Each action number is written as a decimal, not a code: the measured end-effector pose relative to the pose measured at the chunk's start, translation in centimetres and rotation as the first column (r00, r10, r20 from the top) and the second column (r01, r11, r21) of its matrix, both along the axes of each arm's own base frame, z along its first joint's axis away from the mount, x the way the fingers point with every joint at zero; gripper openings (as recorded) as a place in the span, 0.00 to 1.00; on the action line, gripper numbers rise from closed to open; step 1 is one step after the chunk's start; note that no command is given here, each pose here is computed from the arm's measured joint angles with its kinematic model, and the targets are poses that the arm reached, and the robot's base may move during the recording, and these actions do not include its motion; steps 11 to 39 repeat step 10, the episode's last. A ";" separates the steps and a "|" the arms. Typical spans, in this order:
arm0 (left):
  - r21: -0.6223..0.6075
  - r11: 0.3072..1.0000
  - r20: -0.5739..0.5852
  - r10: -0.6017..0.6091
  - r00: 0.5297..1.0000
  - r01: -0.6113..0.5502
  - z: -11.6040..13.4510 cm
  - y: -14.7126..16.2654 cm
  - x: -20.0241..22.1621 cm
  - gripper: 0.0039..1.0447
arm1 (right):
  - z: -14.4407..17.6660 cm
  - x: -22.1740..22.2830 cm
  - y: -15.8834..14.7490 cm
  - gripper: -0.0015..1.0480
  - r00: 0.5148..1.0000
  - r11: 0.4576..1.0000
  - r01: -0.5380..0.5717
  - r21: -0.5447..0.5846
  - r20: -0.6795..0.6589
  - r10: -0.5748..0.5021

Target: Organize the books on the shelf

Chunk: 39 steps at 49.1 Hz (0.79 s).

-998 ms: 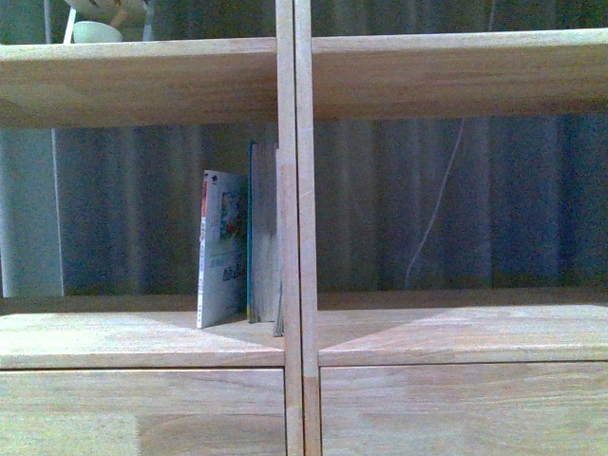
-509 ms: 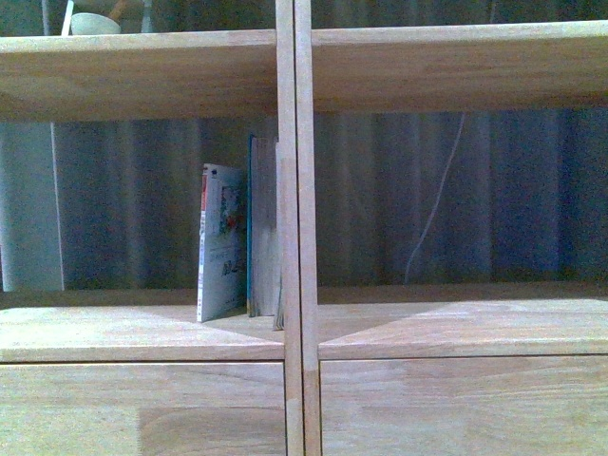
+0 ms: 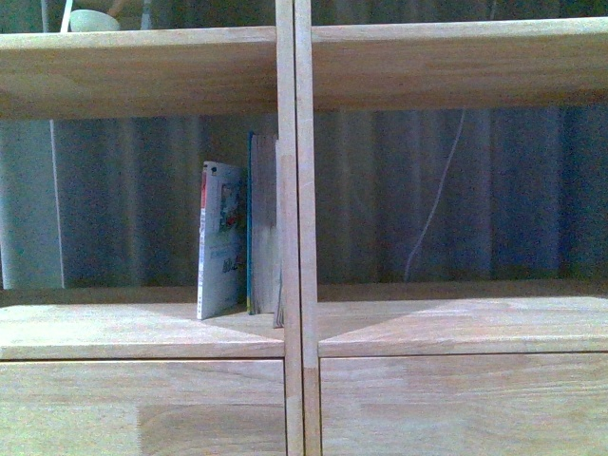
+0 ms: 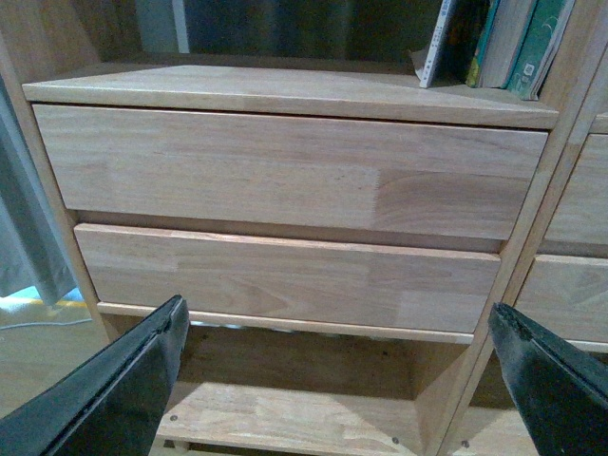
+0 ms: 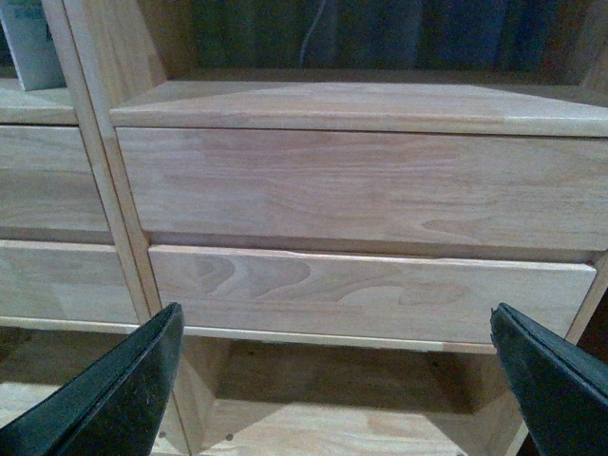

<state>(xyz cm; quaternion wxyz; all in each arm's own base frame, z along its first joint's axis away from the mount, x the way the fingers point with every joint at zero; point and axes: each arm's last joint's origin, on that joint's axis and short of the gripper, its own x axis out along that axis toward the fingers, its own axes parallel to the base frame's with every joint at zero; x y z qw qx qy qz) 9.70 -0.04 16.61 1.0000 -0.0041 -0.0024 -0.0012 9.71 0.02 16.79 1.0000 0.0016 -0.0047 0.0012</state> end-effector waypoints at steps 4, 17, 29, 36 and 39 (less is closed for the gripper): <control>0.000 1.000 0.000 0.000 1.000 0.000 0.0 0.0 0.0 0.93 | 0.0 0.0 0.0 0.93 1.000 1.000 0.000 0.000 0.000 0.000; 0.000 1.000 0.000 0.000 1.000 0.000 0.0 0.0 0.0 0.93 | 0.0 0.0 0.0 0.93 1.000 1.000 0.000 0.000 0.000 0.000; 0.000 1.000 0.000 0.000 1.000 0.000 0.0 0.0 0.0 0.93 | 0.0 0.0 0.0 0.93 1.000 1.000 0.000 0.000 0.000 0.000; 0.000 1.000 0.000 0.000 1.000 0.000 0.0 0.0 0.0 0.93 | 0.0 0.0 0.0 0.93 1.000 1.000 0.000 0.000 0.000 0.000; 0.000 1.000 0.000 0.000 1.000 0.000 0.0 0.0 0.0 0.93 | 0.0 0.0 0.0 0.93 1.000 1.000 0.000 0.000 0.000 0.000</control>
